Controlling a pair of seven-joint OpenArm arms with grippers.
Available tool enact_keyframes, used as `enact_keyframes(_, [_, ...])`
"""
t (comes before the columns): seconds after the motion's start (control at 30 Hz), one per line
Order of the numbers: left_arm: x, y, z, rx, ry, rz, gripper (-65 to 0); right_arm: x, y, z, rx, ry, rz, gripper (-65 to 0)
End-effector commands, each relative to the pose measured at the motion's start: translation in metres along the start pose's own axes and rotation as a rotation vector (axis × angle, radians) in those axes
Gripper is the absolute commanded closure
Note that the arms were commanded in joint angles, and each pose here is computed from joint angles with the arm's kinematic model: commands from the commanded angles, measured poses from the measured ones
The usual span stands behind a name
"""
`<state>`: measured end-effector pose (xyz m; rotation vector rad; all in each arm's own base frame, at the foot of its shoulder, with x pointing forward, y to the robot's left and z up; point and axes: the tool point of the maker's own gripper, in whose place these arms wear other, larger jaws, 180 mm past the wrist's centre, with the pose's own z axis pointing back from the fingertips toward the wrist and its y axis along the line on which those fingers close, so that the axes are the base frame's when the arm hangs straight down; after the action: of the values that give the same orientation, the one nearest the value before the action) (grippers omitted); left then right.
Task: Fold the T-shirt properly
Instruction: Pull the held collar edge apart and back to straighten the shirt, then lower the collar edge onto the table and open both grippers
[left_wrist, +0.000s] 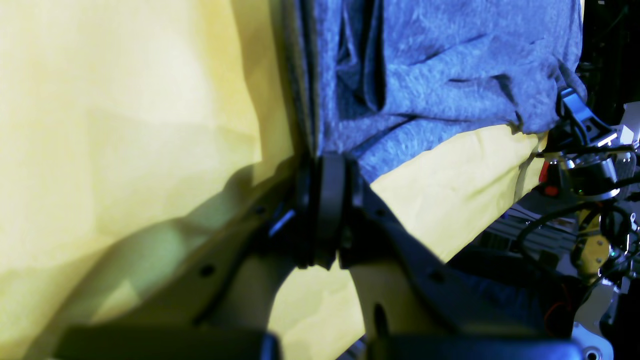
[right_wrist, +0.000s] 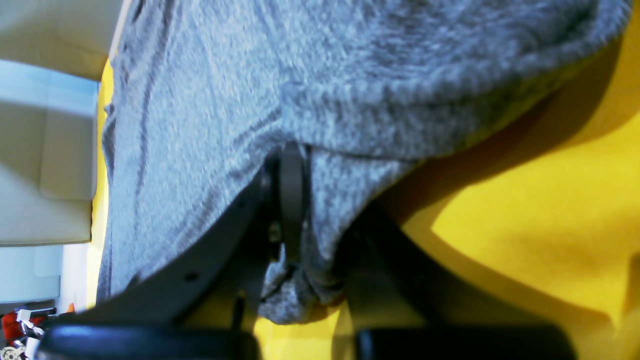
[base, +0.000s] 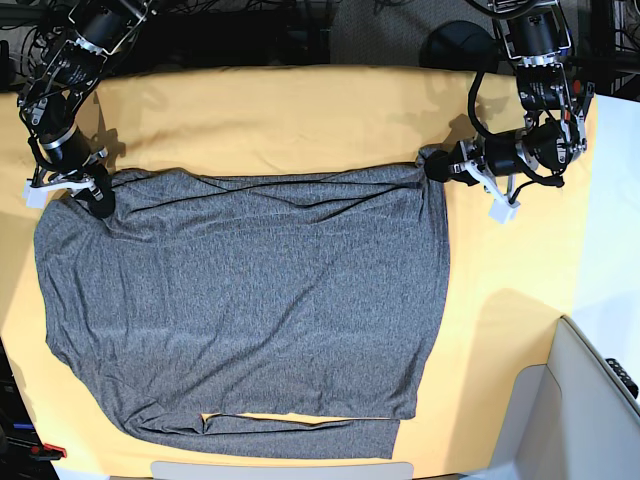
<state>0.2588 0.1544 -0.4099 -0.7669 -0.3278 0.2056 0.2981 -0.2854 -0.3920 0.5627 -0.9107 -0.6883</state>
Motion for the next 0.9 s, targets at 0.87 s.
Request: enact_keyframes(0.87, [-0.054,0.031,0.075,0.182,0.007,-0.082,-0.5,-0.032,-0.076,0.101,-0.303,0.198,0.226,0.0])
